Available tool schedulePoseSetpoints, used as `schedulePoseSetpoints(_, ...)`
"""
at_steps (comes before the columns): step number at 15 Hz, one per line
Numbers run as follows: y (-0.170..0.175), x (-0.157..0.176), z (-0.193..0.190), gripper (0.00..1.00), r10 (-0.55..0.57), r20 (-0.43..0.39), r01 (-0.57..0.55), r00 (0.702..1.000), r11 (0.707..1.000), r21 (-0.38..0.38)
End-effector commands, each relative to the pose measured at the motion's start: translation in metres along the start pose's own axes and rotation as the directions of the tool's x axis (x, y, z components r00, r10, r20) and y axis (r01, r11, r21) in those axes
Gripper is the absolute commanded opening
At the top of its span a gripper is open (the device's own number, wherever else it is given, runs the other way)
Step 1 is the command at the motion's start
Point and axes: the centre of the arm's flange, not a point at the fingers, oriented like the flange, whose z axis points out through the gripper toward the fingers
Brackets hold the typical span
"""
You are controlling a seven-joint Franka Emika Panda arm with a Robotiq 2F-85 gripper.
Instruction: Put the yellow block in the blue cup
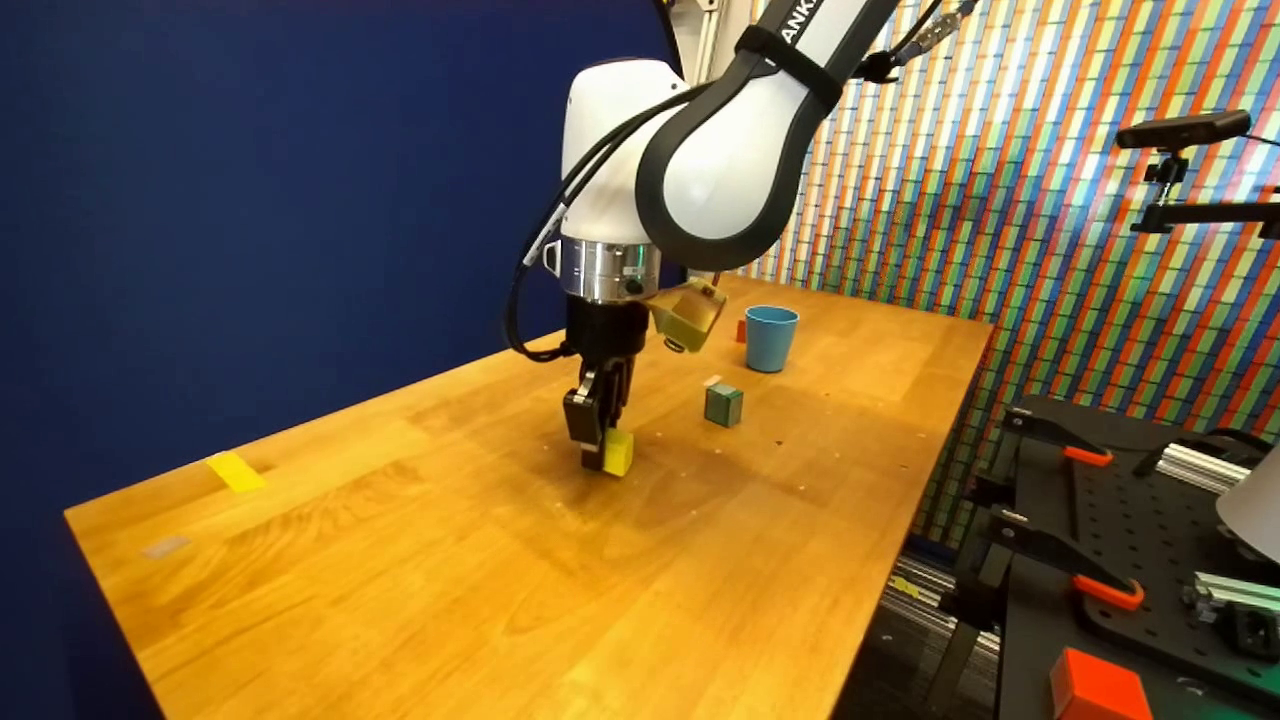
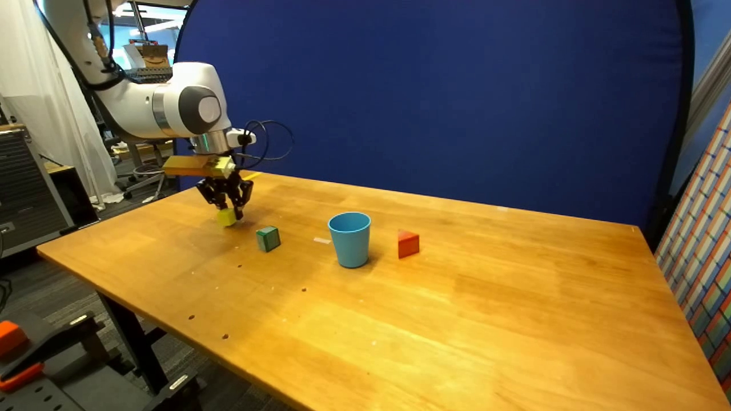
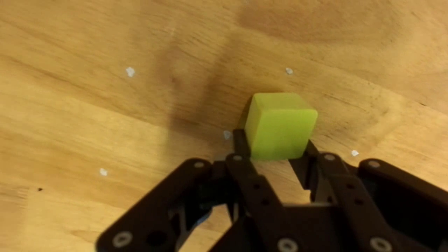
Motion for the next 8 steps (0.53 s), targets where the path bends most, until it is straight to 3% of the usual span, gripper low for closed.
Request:
schedulePoseSetpoints(1,0.022,-0.024,-0.035,0.16,0.089,0.011,-0.088,0.996,0.994,-0.064)
schedulePoseSetpoints(4,0.043,-0.036,-0.053,0.15,0.154,0.010,-0.153,0.988,0.983,-0.099)
schedulePoseSetpoints(8,0.073,-0.048,-0.092,0.13,0.220,-0.027,-0.221,0.975,0.953,-0.209)
